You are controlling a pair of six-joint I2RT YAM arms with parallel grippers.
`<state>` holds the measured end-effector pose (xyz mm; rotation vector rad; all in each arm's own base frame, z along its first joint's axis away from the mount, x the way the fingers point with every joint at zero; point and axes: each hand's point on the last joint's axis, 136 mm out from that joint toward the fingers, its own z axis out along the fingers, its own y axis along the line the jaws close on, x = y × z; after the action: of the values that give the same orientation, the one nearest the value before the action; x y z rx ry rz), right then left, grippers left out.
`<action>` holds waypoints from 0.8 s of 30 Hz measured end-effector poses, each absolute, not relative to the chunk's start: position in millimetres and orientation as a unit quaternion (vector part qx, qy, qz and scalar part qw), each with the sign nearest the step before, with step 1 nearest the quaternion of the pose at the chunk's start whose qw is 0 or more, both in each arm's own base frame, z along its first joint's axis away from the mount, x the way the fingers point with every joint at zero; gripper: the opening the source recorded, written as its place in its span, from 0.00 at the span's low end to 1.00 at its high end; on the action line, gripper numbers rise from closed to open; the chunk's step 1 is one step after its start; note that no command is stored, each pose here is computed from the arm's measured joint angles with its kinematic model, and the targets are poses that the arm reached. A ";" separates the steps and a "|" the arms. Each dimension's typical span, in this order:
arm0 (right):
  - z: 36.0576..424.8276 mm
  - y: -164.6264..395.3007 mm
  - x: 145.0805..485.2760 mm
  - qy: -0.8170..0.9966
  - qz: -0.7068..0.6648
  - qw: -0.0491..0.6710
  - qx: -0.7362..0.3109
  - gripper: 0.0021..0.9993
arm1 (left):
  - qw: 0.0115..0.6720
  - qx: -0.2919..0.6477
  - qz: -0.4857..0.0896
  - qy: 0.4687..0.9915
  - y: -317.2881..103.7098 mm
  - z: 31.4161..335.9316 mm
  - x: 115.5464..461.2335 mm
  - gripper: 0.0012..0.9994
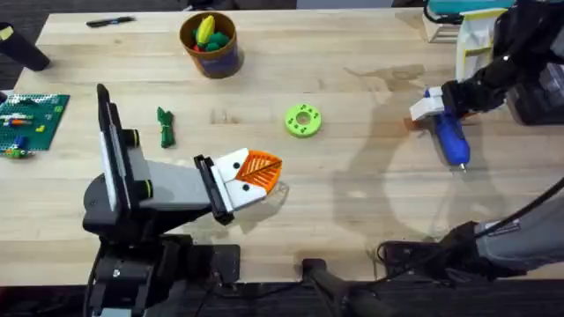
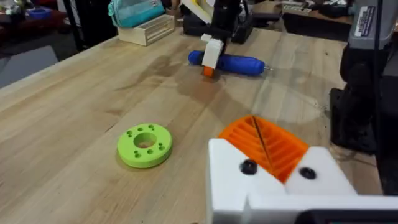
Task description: Pick up the gripper from the table and insert it into the empty holder that is missing its gripper. Then pick up a screw, insert it into the mounting hole, and use the screwdriver to tighten it. Finally, clean up the table by picking up the vegetable and placing it into the bucket.
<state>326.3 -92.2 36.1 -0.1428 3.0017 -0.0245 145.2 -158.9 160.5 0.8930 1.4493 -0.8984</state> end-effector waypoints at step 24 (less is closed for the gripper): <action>55.0 -83.7 314.3 0.998 0.017 0.047 -0.047 0.01 | 0.572 0.381 -0.383 0.618 -158.9 160.5 145.2 0.00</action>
<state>314.3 -83.7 55.0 -0.1432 3.0441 0.0528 145.2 -158.9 160.5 0.8930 1.4492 -0.8985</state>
